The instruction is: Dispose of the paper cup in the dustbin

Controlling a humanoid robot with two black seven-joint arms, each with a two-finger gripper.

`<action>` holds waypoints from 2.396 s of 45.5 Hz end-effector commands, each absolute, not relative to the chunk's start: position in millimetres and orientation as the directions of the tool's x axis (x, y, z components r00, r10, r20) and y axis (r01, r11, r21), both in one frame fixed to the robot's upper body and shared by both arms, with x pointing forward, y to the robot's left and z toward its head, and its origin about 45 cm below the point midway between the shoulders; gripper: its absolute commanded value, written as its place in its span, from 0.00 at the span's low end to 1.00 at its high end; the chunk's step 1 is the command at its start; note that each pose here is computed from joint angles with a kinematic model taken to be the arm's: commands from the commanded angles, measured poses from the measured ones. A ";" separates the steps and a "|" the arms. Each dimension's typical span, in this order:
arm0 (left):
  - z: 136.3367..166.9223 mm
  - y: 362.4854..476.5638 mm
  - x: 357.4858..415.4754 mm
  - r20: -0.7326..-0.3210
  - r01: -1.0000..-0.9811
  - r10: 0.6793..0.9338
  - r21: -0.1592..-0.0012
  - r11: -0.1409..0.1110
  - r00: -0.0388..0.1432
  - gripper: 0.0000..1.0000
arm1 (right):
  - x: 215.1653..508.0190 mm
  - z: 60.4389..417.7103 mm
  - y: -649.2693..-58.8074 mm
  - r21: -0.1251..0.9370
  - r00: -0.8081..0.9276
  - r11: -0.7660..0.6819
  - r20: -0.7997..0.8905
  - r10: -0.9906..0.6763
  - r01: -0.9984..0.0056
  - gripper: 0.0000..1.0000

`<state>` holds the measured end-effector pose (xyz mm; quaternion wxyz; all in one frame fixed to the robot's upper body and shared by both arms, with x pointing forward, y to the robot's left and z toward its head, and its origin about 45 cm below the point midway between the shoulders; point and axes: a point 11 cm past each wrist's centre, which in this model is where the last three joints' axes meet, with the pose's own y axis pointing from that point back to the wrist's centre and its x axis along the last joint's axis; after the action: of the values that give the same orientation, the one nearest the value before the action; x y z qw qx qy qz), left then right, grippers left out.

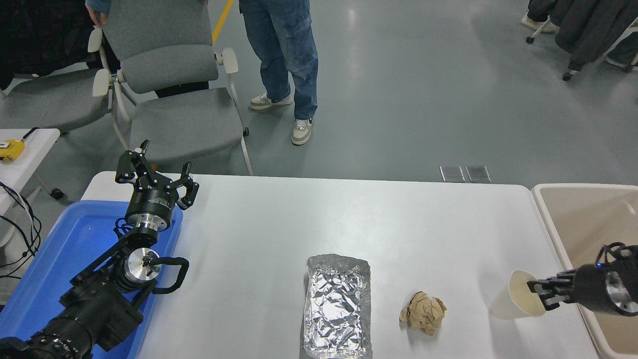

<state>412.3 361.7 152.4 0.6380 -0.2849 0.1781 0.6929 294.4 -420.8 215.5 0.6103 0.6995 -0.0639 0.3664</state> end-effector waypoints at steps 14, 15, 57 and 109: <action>152.5 361.9 412.3 -0.622 -0.986 0.783 -0.117 -0.123 -0.024 1.00 | 309.8 368.2 -424.5 0.683 0.641 -0.315 0.729 0.241 -0.659 0.00; 152.5 361.9 412.3 -0.622 -0.986 0.783 -0.117 -0.123 -0.024 1.00 | 310.3 370.3 -423.7 0.682 0.639 -0.317 0.730 0.242 -0.659 0.00; 152.5 361.9 412.3 -0.622 -0.986 0.783 -0.117 -0.123 -0.024 1.00 | 358.7 294.8 -569.7 0.658 0.657 0.026 0.753 -0.035 -0.753 0.00; 152.5 362.0 412.3 -0.623 -0.985 0.782 -0.117 -0.123 -0.024 1.00 | 308.0 138.4 -617.5 0.461 0.262 0.531 0.875 -0.408 -0.711 0.00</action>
<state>412.2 362.0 152.4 0.6379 -0.2849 0.1778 0.6931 324.3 -614.0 153.3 0.6435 0.4939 -0.5678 0.1400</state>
